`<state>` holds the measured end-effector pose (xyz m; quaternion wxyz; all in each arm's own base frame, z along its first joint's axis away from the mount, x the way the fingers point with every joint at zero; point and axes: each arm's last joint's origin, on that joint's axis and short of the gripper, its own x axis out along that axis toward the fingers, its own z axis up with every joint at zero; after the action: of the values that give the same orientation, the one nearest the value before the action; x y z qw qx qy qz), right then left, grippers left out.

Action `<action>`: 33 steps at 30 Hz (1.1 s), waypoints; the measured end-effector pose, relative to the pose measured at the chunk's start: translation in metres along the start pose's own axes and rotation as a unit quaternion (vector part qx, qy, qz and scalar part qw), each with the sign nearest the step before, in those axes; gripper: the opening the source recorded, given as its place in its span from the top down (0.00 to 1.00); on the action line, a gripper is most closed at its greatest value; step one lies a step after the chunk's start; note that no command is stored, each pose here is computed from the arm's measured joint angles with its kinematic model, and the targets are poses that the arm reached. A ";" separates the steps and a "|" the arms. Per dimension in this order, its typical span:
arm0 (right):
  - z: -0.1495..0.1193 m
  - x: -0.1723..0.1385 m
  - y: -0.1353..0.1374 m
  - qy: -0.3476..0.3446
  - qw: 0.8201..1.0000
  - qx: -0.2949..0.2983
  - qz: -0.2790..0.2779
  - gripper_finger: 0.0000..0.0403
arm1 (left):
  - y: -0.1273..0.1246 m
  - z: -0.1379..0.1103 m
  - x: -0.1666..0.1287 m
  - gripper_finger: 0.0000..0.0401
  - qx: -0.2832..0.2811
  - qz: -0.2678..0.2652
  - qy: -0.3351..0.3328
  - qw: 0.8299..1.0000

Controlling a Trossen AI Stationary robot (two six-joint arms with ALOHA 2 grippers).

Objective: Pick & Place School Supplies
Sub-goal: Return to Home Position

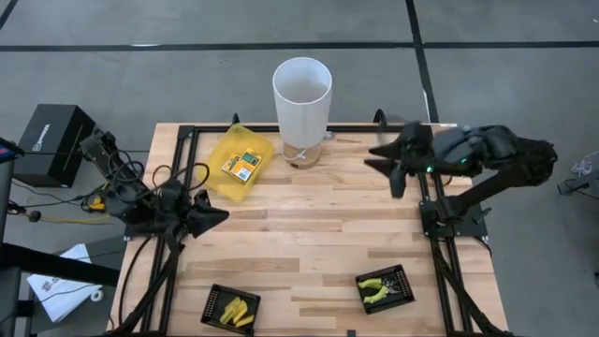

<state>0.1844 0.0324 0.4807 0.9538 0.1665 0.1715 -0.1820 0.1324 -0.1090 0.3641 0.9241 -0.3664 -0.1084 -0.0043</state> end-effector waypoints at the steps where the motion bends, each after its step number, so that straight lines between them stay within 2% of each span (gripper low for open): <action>1: -0.003 0.003 0.001 0.012 0.999 -0.030 -0.004 0.62 | 0.000 -0.002 0.001 0.89 0.010 0.000 0.003 1.000; 3: -0.004 0.009 0.004 0.018 0.999 -0.042 -0.009 0.62 | 0.000 -0.005 0.002 0.89 0.030 -0.002 0.010 0.999; 4: -0.004 0.010 0.004 0.018 0.999 -0.030 -0.011 0.62 | 0.000 -0.007 0.002 0.89 0.059 0.001 0.014 0.998; 5: -0.004 0.011 0.004 0.018 1.000 -0.015 -0.008 0.62 | 0.001 -0.008 0.003 0.89 0.065 0.003 0.015 0.998; 8: -0.002 0.006 0.004 0.017 0.999 -0.039 0.020 0.62 | 0.001 -0.006 0.003 0.89 0.022 0.001 0.007 1.000; 10: 0.001 -0.006 0.006 -0.003 0.996 -0.066 0.053 0.62 | -0.004 -0.001 0.002 0.89 0.042 -0.064 0.016 0.997; 12: 0.004 -0.027 0.005 -0.034 0.991 -0.091 0.095 0.62 | -0.011 0.003 -0.002 0.89 0.078 -0.169 0.031 0.982; 13: 0.005 -0.037 0.003 -0.050 0.987 -0.100 0.114 0.62 | -0.014 0.004 -0.004 0.89 0.094 -0.203 0.033 0.974; 15: 0.002 -0.052 -0.001 -0.079 0.982 -0.100 0.140 0.62 | -0.015 0.006 -0.008 0.89 0.115 -0.227 0.029 0.967; 17: -0.012 -0.061 -0.008 -0.097 0.980 -0.095 0.148 0.62 | -0.008 0.002 -0.015 0.89 0.129 -0.229 0.014 0.965; 19: -0.034 -0.069 -0.019 -0.110 0.974 -0.084 0.179 0.62 | 0.003 -0.005 -0.023 0.89 0.137 -0.240 -0.013 0.961; 22: -0.072 -0.071 -0.035 -0.155 0.958 -0.076 0.230 0.62 | 0.024 -0.022 -0.037 0.89 0.140 -0.269 -0.045 0.952; 25: -0.104 -0.072 -0.064 -0.199 0.945 -0.065 0.252 0.62 | 0.048 -0.039 -0.049 0.89 0.132 -0.278 -0.057 0.950; 27: -0.119 -0.077 -0.089 -0.218 0.936 -0.044 0.273 0.62 | 0.058 -0.043 -0.055 0.89 0.142 -0.279 -0.076 0.947; 30: -0.133 -0.087 -0.121 -0.249 0.912 -0.019 0.325 0.62 | 0.070 -0.045 -0.061 0.89 0.150 -0.273 -0.083 0.947; 33: -0.150 -0.085 -0.141 -0.250 0.909 -0.031 0.331 0.62 | 0.081 -0.051 -0.065 0.89 0.156 -0.255 -0.076 0.951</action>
<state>0.0129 -0.0093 0.3447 0.9757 0.1328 -0.1323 0.1134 0.0860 -0.0888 0.2594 0.9269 -0.1766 -0.2678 -0.1951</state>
